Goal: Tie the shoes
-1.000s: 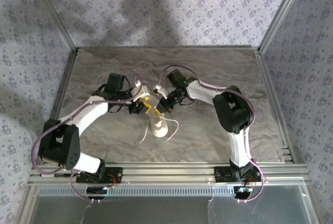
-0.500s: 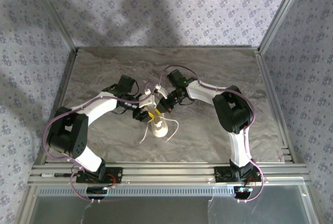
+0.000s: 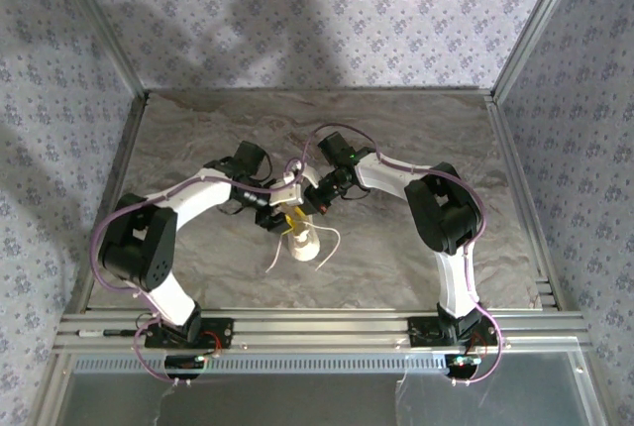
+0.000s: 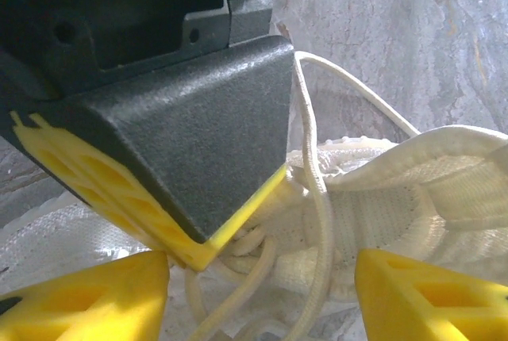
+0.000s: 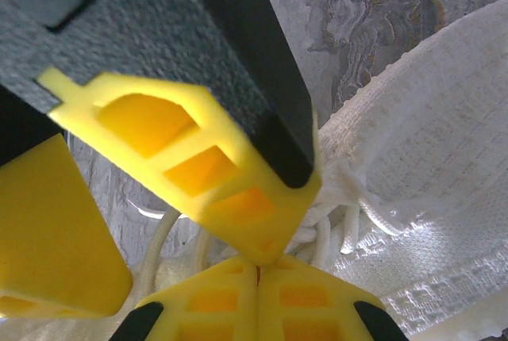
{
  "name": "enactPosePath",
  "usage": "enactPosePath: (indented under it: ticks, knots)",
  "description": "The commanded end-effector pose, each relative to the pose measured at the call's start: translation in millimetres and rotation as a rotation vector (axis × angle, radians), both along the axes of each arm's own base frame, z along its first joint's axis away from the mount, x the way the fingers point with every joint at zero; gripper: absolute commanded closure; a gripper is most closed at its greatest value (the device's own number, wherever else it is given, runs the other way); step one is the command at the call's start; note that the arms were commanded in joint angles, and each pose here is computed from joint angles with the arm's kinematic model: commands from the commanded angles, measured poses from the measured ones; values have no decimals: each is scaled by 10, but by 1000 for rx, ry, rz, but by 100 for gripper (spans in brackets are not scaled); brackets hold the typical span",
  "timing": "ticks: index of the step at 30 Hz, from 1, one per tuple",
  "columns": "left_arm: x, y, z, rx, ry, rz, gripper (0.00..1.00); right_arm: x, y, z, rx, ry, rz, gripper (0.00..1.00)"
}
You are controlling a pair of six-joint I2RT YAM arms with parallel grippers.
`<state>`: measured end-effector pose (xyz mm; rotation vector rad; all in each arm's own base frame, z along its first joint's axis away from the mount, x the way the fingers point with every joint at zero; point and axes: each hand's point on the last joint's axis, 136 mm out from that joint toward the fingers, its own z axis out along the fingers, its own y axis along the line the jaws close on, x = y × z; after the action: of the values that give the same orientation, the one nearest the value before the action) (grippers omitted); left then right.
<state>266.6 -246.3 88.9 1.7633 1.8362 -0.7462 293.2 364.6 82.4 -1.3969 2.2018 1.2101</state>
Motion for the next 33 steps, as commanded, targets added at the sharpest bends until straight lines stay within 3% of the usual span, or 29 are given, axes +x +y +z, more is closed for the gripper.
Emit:
enactPosePath:
  ticks: [1,19,33]
  knots:
    - [29,-46,31,-4,-14,-27,39,-22,-5,154,20,-19,9,98]
    - [215,-76,-15,36,27,33,46,-64,-41,183,34,-53,3,98]
    - [352,-24,-24,64,77,35,45,-29,-48,212,44,-67,-13,99]
